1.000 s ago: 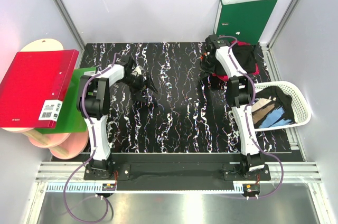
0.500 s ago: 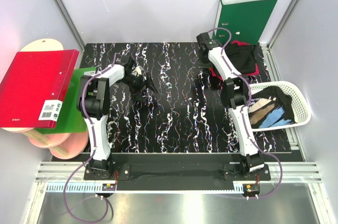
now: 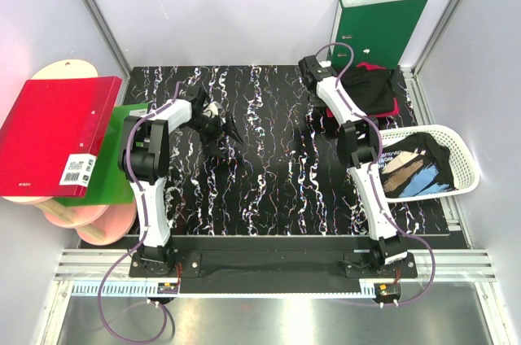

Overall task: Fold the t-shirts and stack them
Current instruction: Put the neatly folded tshirt into the corner of the board with the right arm

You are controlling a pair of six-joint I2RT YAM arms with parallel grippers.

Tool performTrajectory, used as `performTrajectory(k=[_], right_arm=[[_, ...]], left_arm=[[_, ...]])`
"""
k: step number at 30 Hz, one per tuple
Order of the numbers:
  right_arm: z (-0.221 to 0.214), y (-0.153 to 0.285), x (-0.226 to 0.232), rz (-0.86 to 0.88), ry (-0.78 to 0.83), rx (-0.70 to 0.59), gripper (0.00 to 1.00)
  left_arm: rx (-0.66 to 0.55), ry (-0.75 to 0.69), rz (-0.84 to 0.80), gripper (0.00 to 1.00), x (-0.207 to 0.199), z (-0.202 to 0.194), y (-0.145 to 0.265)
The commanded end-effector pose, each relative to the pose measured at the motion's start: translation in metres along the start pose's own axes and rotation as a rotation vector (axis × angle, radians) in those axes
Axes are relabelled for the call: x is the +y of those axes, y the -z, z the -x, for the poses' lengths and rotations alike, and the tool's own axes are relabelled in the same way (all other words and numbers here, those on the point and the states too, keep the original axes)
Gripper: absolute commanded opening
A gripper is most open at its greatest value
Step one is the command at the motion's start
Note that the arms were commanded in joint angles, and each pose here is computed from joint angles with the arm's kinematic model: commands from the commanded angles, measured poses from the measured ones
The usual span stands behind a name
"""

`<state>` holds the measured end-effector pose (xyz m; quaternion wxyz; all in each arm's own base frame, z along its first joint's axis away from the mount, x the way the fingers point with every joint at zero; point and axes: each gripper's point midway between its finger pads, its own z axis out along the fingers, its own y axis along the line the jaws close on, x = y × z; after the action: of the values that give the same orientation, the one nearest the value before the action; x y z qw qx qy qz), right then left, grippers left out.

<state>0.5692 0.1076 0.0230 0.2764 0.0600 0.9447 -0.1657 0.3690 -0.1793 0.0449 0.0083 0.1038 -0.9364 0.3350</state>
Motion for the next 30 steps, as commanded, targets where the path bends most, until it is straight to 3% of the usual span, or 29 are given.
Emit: performTrajectory(k=[1,21,30], right_arm=[[0.001,-0.016,-0.030,-0.120,-0.021,-0.010,0.00],[0.005,-0.037,-0.129,-0.230,-0.221,0.054,0.00],[0.030,-0.041,-0.134,-0.194,-0.246,-0.003,0.00]], left_arm=[[0.007,-0.027,-0.029,0.99,-0.007,-0.005,0.005],[0.009,-0.032,-0.031,0.99,-0.009,-0.007,0.006],[0.010,-0.038,-0.033,0.99,-0.010,-0.008,0.006]])
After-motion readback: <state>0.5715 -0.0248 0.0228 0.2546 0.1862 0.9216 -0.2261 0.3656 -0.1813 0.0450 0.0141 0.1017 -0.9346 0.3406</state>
